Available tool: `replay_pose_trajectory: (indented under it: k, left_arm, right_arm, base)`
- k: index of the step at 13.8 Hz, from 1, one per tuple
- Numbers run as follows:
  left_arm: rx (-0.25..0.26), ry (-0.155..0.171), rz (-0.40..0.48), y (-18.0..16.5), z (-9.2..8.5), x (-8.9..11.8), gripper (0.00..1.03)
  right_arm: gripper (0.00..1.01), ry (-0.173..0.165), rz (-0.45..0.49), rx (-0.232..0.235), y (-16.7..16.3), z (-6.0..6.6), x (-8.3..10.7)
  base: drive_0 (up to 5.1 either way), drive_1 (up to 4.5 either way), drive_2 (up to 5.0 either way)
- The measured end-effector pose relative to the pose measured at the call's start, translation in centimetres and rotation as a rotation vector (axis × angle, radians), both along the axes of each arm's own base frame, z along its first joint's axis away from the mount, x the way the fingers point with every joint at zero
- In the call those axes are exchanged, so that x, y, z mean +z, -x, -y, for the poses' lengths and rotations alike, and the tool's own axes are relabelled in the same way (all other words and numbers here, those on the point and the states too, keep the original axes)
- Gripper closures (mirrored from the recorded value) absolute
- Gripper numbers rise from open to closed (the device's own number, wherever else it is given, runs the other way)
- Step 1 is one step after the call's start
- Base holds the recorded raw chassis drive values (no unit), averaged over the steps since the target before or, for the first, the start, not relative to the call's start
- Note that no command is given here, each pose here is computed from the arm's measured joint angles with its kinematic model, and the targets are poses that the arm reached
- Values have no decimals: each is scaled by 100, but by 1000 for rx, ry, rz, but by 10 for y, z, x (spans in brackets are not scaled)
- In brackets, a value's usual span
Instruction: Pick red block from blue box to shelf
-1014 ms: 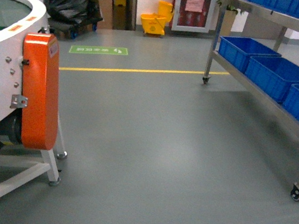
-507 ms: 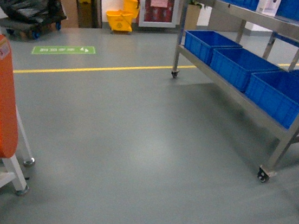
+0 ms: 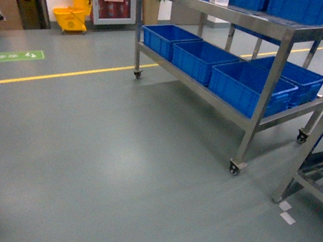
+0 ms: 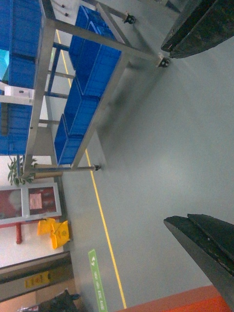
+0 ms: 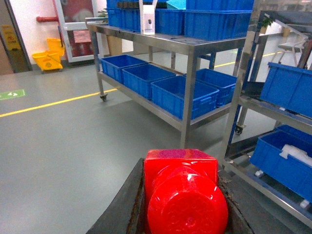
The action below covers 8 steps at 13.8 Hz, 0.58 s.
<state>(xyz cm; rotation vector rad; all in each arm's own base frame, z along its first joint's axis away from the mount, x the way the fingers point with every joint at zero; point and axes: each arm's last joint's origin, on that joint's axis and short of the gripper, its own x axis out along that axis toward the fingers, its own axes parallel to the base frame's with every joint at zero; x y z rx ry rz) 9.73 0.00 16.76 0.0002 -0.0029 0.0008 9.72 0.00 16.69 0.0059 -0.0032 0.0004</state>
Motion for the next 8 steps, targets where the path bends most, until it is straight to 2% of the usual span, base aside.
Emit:
replay_pose_trajectory:
  k: [8]
  left_arm:
    - [0,0,0,0,0,0,5]
  right_arm:
    - [73,0,0,0,0,0,0]
  base:
    - [-130,-130,-130]
